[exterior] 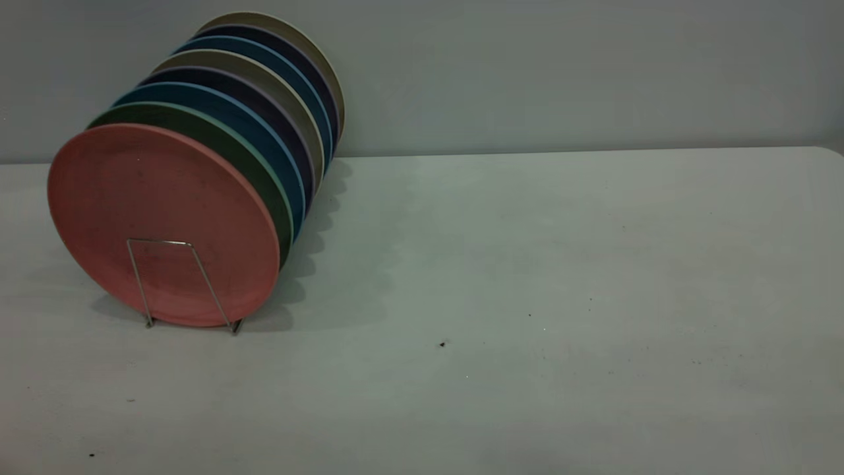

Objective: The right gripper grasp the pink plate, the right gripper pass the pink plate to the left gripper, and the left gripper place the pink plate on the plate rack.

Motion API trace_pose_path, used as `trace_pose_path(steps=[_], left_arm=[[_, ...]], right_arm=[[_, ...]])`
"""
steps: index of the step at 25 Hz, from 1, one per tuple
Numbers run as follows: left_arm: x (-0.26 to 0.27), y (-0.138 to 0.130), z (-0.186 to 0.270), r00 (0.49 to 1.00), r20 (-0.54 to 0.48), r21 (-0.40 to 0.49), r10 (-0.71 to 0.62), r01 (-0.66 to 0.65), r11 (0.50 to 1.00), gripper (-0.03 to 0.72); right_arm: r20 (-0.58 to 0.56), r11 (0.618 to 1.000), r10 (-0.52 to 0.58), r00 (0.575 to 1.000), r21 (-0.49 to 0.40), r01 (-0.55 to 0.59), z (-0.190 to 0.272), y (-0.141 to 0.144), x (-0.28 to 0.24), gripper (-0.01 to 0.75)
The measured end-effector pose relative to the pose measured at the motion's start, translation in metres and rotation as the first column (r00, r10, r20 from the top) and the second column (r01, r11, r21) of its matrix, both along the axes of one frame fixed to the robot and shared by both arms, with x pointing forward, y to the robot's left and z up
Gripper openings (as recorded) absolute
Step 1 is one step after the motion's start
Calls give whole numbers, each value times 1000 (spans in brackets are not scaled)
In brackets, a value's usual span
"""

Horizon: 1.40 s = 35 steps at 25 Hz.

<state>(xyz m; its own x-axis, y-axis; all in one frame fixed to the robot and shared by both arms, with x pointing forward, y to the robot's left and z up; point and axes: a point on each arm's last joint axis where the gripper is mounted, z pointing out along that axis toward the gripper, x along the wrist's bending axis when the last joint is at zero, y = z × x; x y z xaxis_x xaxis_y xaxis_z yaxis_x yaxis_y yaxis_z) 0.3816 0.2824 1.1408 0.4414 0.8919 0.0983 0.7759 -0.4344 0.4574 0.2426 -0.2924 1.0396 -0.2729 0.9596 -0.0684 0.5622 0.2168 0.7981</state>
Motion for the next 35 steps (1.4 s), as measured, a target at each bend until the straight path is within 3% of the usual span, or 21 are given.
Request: trace_pose_path(steps=[3, 7, 13, 18, 35], left_arm=[[-27, 3, -21, 996, -25, -33, 88, -89, 995, 419], [-62, 6, -51, 986, -36, -68, 165, -167, 984, 419], [-100, 9, -81, 973, 75, -125, 218, -208, 970, 419], [-118, 11, -105, 962, 96, -154, 254, -238, 959, 419], [-142, 14, -106, 927, 232, -212, 296, -249, 945, 419]], right_arm=[[77, 1000, -1, 997, 13, 0, 0, -2, -11, 363], [83, 1000, 1, 997, 18, -3, 0, -3, -13, 363], [80, 999, 0, 997, 32, -3, 0, -2, -13, 363], [80, 999, 1, 997, 33, -4, 0, -2, -13, 363], [78, 999, -39, 996, 35, 36, 0, -2, -13, 363]])
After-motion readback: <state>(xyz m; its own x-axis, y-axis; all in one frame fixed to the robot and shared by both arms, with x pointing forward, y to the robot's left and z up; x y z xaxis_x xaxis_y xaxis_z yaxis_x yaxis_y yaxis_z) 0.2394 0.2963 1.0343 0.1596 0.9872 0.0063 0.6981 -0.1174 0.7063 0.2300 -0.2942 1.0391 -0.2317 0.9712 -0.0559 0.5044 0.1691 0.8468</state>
